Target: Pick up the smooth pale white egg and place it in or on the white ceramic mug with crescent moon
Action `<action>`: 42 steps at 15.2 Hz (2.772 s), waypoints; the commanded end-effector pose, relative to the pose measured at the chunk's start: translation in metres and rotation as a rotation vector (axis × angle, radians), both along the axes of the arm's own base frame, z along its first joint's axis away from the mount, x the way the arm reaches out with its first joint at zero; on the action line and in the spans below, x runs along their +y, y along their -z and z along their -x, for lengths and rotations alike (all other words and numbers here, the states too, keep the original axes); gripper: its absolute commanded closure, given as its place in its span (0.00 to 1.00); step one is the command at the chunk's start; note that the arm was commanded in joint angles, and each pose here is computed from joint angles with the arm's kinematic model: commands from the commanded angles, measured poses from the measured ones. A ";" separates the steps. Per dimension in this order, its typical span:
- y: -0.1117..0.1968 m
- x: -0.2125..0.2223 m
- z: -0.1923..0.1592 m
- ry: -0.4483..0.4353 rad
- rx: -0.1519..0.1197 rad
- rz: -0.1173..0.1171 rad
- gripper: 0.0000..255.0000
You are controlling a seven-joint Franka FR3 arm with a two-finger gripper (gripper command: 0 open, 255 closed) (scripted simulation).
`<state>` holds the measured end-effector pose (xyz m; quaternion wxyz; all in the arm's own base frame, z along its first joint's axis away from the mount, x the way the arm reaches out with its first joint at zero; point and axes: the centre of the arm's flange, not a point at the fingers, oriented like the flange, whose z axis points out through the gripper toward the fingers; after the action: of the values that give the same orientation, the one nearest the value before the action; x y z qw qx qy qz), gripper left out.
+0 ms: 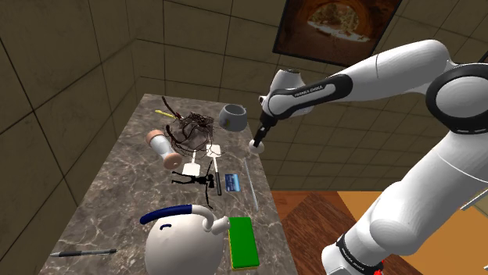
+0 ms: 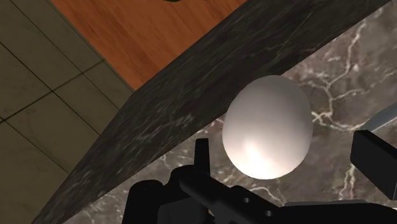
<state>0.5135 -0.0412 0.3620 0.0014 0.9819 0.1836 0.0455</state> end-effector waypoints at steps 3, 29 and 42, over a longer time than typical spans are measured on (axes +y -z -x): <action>0.021 0.000 -0.003 -0.002 -0.004 0.000 0.00; 0.008 0.000 -0.004 -0.002 -0.004 0.000 1.00; -0.060 0.000 -0.004 -0.002 -0.004 0.000 1.00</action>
<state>0.5178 -0.0414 0.4170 0.0020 0.9817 0.1847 0.0474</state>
